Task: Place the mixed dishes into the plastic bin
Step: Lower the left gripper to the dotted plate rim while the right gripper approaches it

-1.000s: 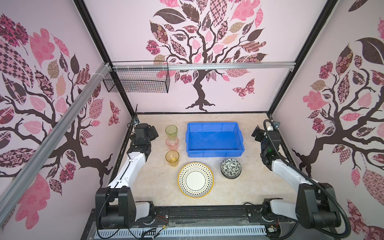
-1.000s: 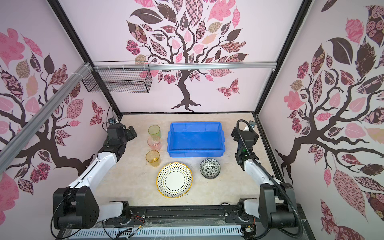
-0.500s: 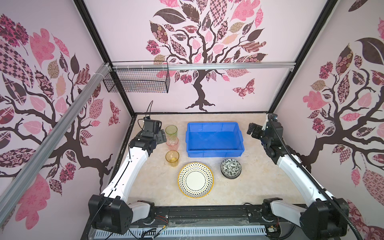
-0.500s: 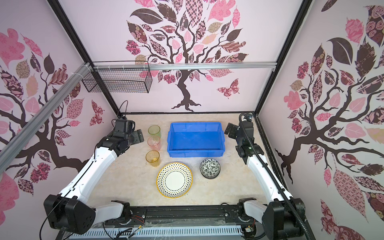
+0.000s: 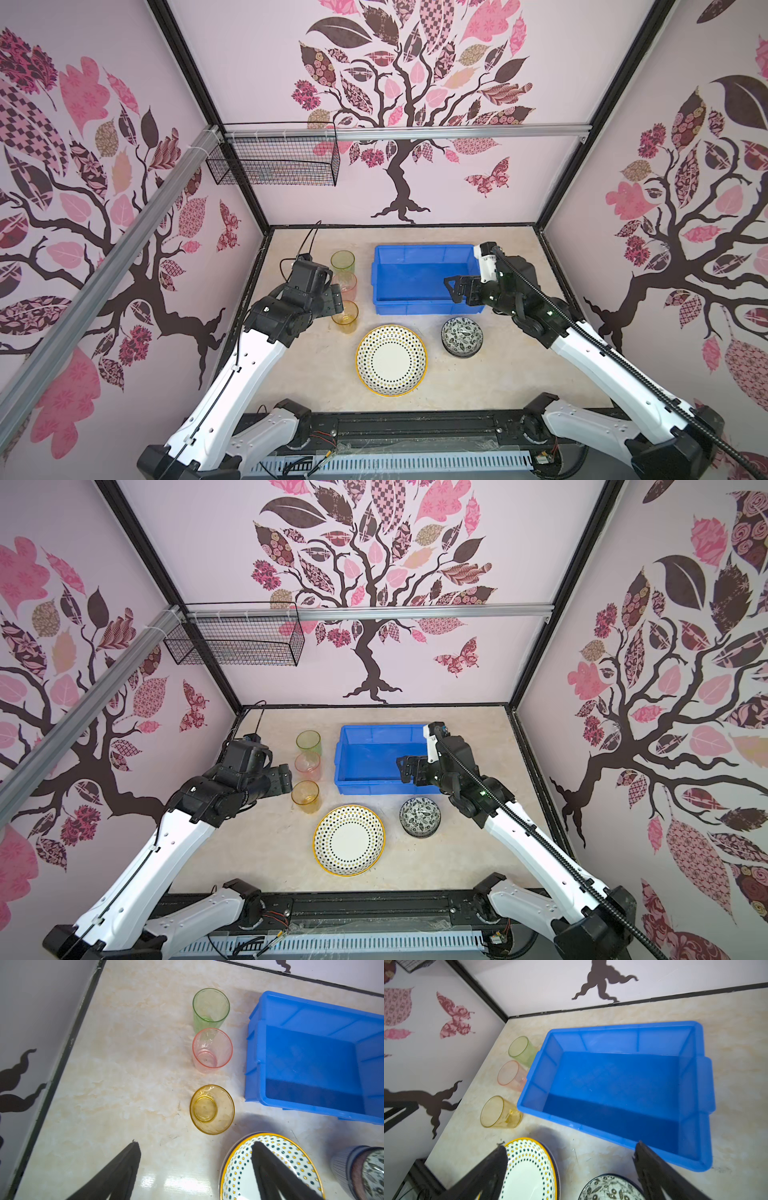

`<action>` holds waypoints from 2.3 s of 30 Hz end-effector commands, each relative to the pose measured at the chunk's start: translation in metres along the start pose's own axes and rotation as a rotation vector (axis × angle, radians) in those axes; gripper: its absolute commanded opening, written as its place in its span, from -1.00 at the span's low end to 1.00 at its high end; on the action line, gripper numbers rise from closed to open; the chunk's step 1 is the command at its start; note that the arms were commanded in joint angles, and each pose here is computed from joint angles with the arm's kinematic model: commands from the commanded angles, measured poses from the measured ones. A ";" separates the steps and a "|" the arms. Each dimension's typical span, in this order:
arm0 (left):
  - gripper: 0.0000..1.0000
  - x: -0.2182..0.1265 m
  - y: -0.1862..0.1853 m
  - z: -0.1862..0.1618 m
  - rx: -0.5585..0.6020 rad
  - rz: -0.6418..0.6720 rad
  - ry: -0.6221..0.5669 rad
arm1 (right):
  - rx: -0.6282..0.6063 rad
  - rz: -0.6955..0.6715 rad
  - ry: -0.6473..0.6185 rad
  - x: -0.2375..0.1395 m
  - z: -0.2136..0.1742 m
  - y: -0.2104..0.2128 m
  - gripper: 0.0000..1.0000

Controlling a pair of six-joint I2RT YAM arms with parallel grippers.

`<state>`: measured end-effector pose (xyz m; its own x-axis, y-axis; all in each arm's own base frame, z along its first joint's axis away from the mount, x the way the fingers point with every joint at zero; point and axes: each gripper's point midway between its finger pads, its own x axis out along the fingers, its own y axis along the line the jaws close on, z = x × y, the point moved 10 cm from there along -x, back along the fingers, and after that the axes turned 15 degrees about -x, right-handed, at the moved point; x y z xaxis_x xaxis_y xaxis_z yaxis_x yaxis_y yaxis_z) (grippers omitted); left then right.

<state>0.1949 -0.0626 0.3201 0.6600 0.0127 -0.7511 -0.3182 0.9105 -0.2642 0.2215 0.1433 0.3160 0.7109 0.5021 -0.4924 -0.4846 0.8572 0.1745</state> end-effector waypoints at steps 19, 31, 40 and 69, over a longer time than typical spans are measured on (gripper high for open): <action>0.49 0.022 0.006 -0.080 0.080 0.032 0.294 | -0.004 0.250 0.306 0.033 -0.080 0.066 0.75; 0.45 0.036 0.011 -0.096 0.044 0.043 0.363 | -0.042 0.268 0.405 0.052 -0.103 0.080 0.42; 0.41 0.043 0.011 -0.107 -0.001 -0.002 0.400 | -0.075 0.173 0.484 0.073 -0.118 0.077 0.20; 0.29 0.068 0.012 -0.139 -0.106 -0.050 0.511 | -0.129 0.098 0.581 0.101 -0.137 0.075 -0.50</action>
<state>0.1432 -0.1069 0.1889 0.2818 -0.2537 -0.9253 -0.3777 0.8572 -0.3501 0.1846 0.2389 0.1614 0.2745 0.4192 -0.8654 -0.6140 0.7690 0.1778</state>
